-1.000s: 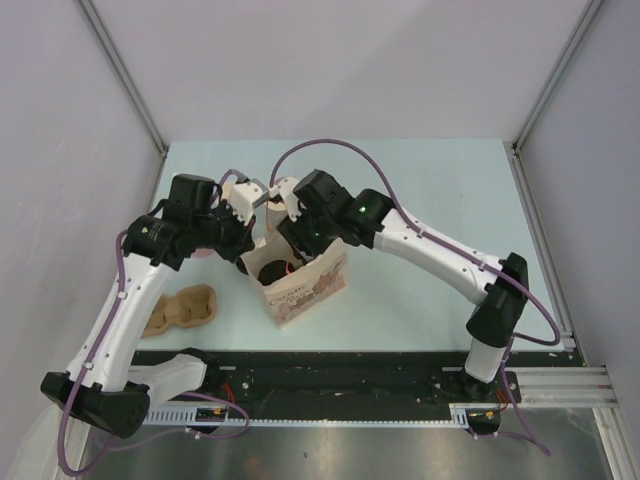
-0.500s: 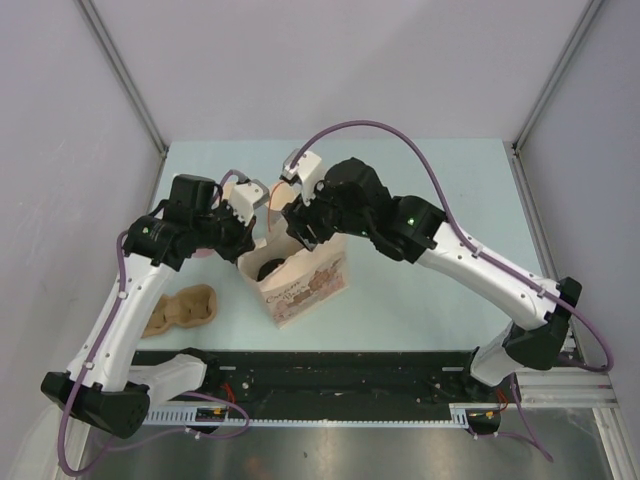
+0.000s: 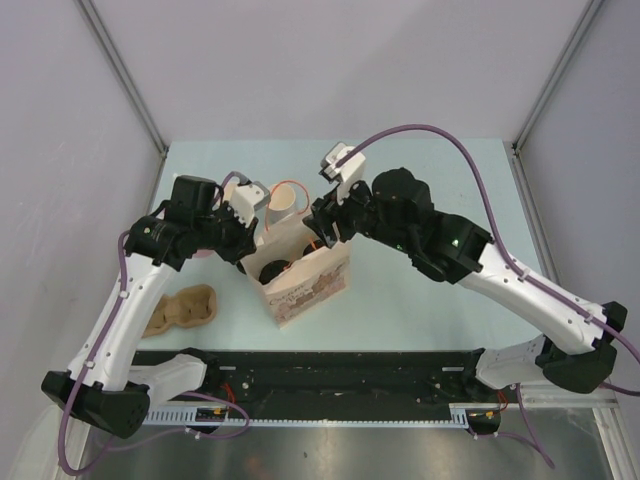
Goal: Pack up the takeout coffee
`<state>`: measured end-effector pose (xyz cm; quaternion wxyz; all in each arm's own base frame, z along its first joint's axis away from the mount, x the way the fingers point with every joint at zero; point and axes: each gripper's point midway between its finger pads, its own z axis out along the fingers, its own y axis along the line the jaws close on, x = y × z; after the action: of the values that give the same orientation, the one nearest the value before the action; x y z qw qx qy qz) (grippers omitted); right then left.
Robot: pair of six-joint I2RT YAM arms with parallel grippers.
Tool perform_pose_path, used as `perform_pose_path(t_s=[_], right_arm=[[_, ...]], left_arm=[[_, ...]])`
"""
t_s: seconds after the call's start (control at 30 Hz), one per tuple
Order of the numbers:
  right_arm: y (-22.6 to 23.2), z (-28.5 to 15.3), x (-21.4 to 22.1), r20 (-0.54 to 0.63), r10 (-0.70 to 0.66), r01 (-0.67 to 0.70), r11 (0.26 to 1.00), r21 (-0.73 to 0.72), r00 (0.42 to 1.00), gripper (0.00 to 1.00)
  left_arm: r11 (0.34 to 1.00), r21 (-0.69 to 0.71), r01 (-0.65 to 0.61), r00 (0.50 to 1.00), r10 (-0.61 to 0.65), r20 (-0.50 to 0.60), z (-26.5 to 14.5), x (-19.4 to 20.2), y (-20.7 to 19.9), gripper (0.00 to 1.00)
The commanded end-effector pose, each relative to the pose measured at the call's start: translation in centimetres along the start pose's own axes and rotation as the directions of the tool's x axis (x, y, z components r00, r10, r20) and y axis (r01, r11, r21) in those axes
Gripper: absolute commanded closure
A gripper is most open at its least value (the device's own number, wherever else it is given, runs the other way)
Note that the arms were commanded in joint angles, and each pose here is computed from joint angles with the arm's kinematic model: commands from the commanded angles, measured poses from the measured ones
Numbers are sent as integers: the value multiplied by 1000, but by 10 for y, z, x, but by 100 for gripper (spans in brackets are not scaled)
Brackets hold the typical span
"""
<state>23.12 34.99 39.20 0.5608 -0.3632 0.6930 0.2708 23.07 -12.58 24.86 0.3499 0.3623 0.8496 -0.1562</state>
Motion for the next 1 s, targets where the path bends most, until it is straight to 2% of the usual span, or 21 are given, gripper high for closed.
perform_pose_path(t_s=[0.0,0.2,0.33,0.7,0.97], right_arm=[[-14,-19,-30,120,39,-47,997,68,992,36],[-23,-22,-18,83,45,-53,994,97,996,36],[-25,-20,-13,67,50,-57,993,99,996,35],[-26,-16,-7,47,60,-64,995,81,997,35],[-25,-11,-1,28,64,-66,995,70,998,34]], left_arm=[[1000,10,-26,999,25,25,-4,-8,-2,79],[1000,-1,-27,998,27,54,-11,-17,-2,56],[999,-18,-30,997,32,72,-16,-23,0,45],[998,-51,-35,991,41,127,-33,-37,0,22],[995,-89,-32,982,48,180,-50,-50,1,14]])
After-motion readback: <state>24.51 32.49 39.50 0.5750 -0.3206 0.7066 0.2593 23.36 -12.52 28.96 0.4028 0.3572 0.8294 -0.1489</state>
